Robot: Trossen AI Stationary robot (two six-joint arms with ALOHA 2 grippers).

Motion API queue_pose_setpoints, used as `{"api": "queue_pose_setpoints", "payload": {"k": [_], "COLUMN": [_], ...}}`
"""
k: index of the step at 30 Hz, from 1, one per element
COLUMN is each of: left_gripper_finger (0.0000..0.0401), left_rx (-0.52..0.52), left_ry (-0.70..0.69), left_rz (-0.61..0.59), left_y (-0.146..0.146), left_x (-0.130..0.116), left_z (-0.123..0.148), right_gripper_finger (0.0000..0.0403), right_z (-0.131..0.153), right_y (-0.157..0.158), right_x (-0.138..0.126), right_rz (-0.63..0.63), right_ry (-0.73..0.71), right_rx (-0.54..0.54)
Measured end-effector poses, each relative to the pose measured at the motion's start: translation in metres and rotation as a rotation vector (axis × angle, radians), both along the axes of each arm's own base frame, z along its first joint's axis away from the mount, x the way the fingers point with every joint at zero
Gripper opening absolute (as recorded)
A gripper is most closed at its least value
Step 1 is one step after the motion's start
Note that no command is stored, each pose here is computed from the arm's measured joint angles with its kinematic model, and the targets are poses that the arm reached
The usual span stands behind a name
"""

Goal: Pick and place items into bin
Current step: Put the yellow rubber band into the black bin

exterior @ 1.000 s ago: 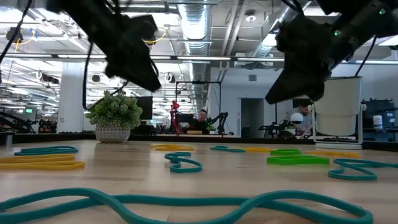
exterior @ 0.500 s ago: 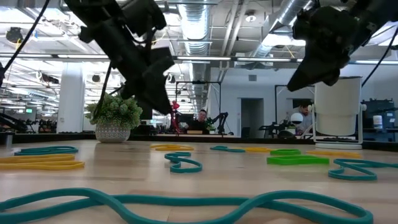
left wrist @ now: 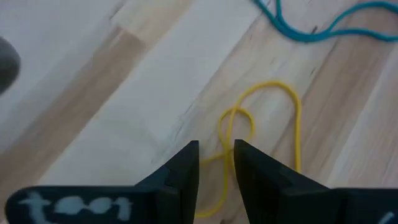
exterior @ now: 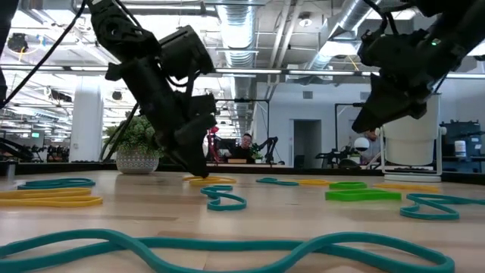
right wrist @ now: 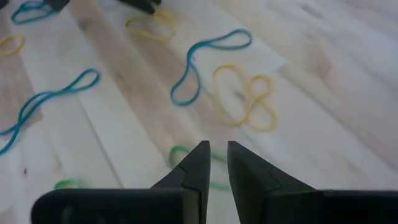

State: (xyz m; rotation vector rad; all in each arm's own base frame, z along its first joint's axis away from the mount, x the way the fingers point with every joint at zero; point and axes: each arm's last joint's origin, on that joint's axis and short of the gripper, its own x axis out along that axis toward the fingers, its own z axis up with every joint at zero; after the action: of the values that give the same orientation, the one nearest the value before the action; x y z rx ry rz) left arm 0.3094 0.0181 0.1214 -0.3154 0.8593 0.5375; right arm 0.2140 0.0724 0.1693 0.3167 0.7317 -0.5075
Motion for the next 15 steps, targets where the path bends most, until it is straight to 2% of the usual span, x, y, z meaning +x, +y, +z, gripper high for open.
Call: {"api": "queue_pose_setpoints", "payload": {"k": [15], "left_gripper_finger": [0.0087], "left_rx": [-0.025], "left_ry": [0.013], "left_rz": [0.014], "left_y": [0.0], "left_x": [0.003], "left_z": [-0.01], "right_gripper_finger": [0.0051], "right_z": [-0.008], "right_y": [0.015], "right_x": [-0.001], "right_rz": [0.016], "right_ry": [-0.006], "right_rx": [0.004]}}
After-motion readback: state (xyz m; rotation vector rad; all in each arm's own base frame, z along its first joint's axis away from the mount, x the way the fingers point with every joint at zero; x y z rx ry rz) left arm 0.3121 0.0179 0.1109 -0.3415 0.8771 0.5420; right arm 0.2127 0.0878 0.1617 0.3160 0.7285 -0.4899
